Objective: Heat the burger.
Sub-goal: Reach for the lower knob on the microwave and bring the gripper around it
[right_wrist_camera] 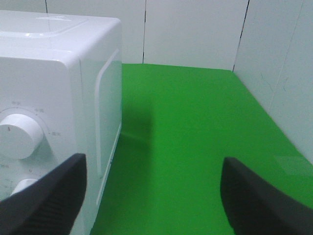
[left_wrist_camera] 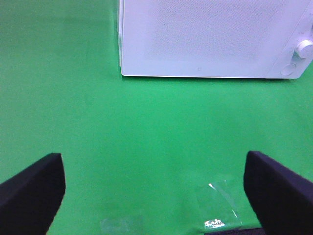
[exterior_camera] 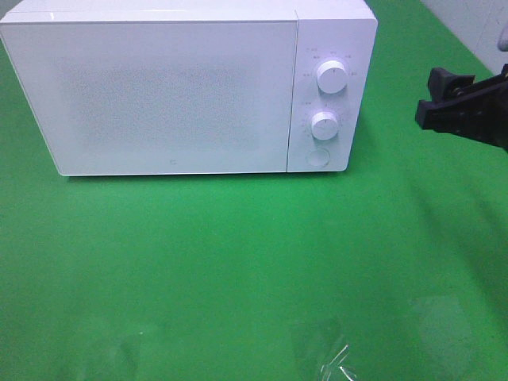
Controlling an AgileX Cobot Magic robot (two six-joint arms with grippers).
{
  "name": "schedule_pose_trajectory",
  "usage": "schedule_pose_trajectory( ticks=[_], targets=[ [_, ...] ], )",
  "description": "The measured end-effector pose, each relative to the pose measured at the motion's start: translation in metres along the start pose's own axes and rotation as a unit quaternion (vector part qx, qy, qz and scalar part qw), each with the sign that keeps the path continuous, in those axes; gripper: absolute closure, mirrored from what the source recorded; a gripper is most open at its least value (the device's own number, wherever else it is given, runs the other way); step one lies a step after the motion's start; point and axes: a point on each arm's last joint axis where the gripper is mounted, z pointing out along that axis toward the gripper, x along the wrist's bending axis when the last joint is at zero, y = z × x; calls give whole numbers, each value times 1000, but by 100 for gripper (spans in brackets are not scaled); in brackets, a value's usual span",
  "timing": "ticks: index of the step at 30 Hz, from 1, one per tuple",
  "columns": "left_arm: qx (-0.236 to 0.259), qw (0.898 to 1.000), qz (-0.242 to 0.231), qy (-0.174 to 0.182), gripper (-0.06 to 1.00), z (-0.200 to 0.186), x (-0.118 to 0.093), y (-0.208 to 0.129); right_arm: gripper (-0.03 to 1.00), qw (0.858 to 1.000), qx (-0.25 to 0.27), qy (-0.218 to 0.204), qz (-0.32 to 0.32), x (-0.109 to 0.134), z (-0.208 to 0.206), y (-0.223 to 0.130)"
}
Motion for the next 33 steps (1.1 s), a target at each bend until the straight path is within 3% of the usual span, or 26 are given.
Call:
schedule_pose_trajectory(
  ticks=[12,22,33],
  targets=[
    [0,1000,0,0,4,0,0,0,24,1000,-1,-11,8,42,-10,-20],
    [0,1000,0,0,4,0,0,0,24,999,43,17,-6,74,-25,-42],
    [0,1000,0,0,4,0,0,0,24,998,56,20,0,82,-33,-46]
  ],
)
